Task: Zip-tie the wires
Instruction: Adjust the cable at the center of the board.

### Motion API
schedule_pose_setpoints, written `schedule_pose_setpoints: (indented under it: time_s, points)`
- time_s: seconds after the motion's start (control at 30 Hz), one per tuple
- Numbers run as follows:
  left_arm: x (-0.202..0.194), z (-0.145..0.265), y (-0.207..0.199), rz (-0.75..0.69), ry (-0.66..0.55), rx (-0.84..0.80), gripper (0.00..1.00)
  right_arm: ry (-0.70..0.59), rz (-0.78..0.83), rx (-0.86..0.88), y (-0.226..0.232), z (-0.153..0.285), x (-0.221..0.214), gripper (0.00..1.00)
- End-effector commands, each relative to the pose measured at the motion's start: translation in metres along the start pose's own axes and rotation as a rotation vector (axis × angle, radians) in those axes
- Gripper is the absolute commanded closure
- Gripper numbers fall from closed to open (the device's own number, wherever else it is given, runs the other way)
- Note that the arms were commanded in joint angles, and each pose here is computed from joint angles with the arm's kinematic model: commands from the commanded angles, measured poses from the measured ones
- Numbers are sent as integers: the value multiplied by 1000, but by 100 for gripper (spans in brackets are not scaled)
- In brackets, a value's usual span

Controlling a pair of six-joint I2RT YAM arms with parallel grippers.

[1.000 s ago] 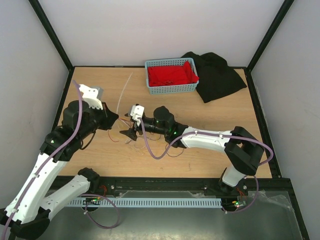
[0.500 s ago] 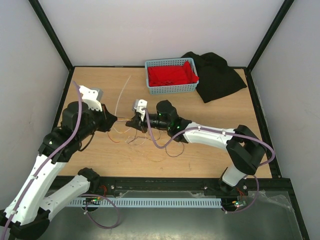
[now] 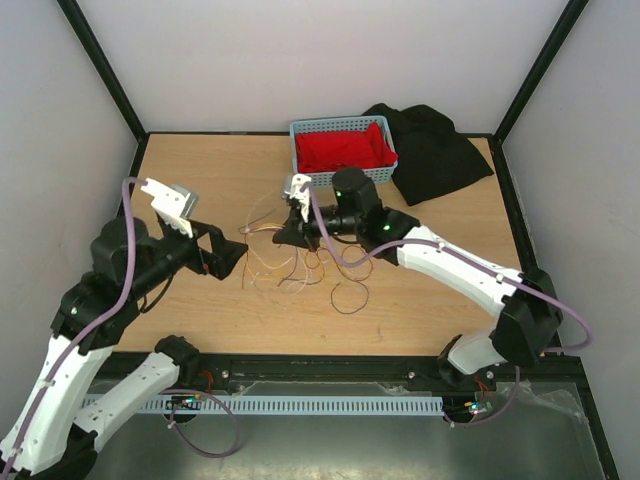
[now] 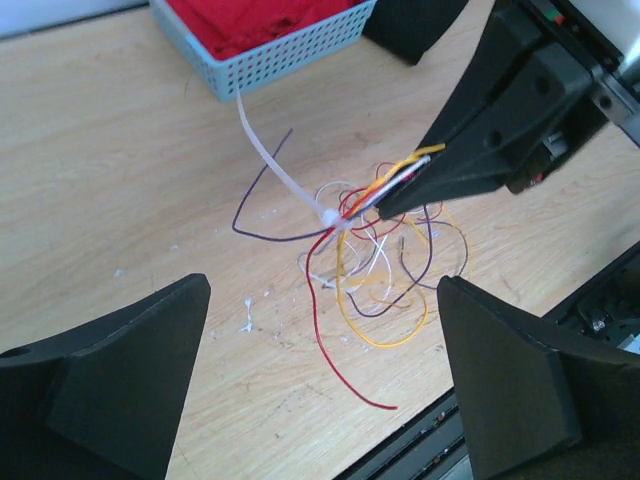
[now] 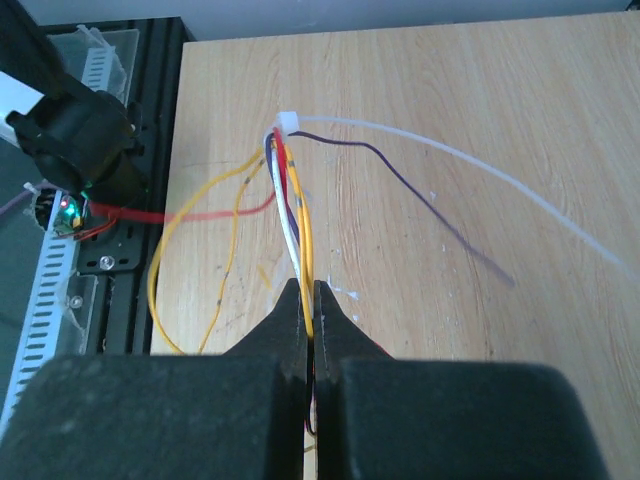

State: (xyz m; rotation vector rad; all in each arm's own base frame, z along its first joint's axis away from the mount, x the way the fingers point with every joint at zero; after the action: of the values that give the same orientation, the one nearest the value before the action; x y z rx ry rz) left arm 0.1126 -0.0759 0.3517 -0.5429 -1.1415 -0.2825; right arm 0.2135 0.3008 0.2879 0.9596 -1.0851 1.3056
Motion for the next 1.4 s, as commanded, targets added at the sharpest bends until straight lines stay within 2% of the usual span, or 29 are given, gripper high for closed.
schedule_pose_setpoints:
  time_s: [0.0, 0.13, 0.37, 0.57, 0.8, 1.1, 1.3, 1.37]
  points:
    - [16, 20, -7, -127, -124, -84, 1, 10, -56, 5, -1, 30, 8, 100]
    - [14, 27, -9, -170, -149, -128, 1, -17, -76, -1, -4, 46, 13, 100]
    - [3, 16, -21, -195, -124, -352, 1, -52, -104, 13, 1, 61, 24, 100]
    - [-4, -16, -18, -183, -256, -384, 1, -78, -161, 69, 11, 67, 33, 100]
    - [-1, -44, -19, -168, -298, -432, 2, -90, -190, 104, 20, 73, 36, 100]
    - [5, -64, -24, -177, -273, -516, 17, -88, -198, 108, 21, 71, 32, 100]
    - [-1, -71, -24, -176, -239, -544, 30, -110, -191, 92, 20, 72, 35, 100]
    - [-4, -72, -23, -171, -228, -544, 37, -119, -189, 84, 19, 72, 36, 100]
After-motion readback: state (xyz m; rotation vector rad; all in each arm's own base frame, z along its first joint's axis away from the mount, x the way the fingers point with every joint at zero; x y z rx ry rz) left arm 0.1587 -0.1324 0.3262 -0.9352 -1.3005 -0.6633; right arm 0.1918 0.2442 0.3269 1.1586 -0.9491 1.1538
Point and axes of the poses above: each gripper's point midway between its finger pads, its own z axis back along the fingers, its own y axis along the line the jaws close on, x = y × z, the point moved 10 cm from there along z, back along the fingers, and after that the axes turned 5 degrees about z, right-handed, at the moved point
